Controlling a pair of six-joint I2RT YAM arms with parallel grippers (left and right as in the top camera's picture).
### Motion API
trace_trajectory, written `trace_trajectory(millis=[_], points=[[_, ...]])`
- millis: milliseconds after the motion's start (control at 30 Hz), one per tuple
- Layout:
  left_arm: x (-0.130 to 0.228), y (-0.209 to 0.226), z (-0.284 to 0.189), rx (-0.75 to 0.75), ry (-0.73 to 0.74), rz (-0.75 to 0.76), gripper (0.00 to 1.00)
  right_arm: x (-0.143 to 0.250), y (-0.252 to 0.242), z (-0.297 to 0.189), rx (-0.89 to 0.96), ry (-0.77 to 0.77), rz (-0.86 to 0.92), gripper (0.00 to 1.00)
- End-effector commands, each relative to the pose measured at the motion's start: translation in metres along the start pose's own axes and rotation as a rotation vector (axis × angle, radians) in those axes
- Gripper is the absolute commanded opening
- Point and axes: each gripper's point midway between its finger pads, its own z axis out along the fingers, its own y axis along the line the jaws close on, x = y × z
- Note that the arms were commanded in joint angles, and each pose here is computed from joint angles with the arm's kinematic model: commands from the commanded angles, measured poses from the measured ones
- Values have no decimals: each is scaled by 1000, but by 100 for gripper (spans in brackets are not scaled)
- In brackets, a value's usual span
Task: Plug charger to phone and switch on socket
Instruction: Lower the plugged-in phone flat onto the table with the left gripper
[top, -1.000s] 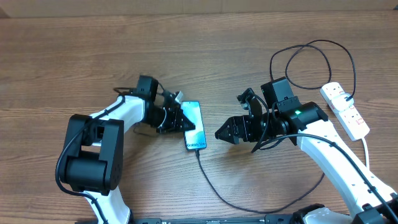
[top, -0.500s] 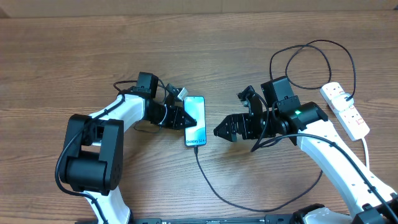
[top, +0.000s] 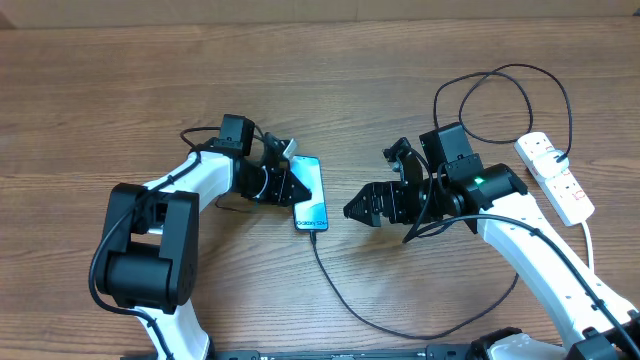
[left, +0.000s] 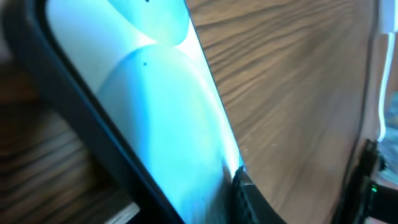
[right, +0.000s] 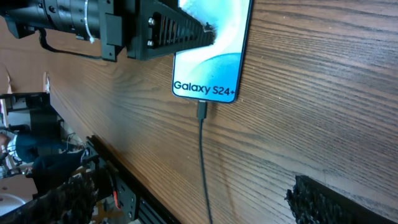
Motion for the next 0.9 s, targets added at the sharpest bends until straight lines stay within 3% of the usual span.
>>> trace_trajectory(millis=[0,267,867], points=[[1,19,2,-99,8,-4,21,-9,6,-10,0,-43,-20,100],[-3,26,1,-142,-7,-24,32,-9,4,-10,9,-46,-21,100],[1,50,-4,-283,-19,-194,33,-13,-7,-11,76,-66,-19,100]])
